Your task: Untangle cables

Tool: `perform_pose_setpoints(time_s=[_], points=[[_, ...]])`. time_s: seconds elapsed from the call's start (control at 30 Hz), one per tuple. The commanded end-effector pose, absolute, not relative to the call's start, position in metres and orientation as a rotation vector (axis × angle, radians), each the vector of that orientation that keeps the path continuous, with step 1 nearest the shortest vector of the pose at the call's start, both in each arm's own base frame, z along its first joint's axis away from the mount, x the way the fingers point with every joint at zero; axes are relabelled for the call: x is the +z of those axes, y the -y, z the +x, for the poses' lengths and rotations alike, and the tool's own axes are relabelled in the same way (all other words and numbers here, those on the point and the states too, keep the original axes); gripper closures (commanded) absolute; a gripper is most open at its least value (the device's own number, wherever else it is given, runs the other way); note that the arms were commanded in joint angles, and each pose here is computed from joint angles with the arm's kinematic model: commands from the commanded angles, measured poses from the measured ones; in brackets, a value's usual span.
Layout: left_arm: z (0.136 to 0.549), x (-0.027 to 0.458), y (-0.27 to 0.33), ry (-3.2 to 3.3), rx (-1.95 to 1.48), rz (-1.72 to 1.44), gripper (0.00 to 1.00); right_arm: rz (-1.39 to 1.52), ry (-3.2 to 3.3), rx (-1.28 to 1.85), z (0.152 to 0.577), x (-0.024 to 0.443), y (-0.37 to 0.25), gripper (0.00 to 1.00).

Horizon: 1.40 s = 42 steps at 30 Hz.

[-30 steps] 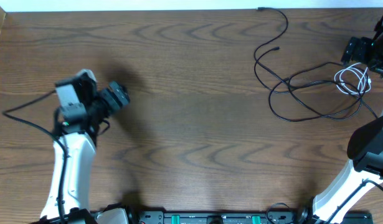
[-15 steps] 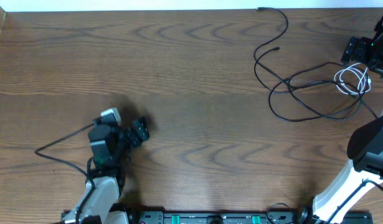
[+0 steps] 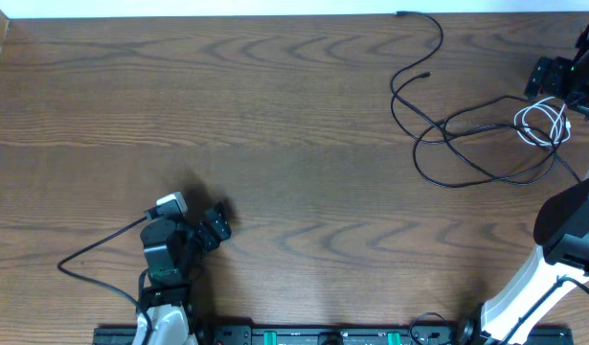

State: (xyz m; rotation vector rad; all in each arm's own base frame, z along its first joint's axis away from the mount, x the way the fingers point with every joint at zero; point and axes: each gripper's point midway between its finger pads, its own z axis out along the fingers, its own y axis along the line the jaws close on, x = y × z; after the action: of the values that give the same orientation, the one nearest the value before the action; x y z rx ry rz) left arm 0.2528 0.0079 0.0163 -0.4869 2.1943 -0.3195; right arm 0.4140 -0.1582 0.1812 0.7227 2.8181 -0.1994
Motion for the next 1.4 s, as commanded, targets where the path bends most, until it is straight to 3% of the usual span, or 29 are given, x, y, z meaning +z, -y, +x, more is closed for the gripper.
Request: perform_pose_setpoints(time_s=[0.0, 0.17, 0.73, 1.37], points=[[0.241, 0.016, -0.008, -2.208, -0.3, -0.482, 0.02, 0.736, -2.815, -0.194, 0.414, 0.181, 0.158, 0.01], [0.227, 0.025, -0.005, -2.194, -0.299, -0.473, 0.02, 0.736, -2.815, -0.194, 0.414, 0.181, 0.158, 0.01], [0.244, 0.142, 0.001, -1.703, -0.204, -0.14, 0.02, 0.737, -2.815, -0.194, 0.414, 0.181, 0.158, 0.01], [0.244, 0.14, 0.007, -1.712, -0.171, -0.078, 0.02, 0.736, -2.815, -0.194, 0.414, 0.181, 0.158, 0.01]])
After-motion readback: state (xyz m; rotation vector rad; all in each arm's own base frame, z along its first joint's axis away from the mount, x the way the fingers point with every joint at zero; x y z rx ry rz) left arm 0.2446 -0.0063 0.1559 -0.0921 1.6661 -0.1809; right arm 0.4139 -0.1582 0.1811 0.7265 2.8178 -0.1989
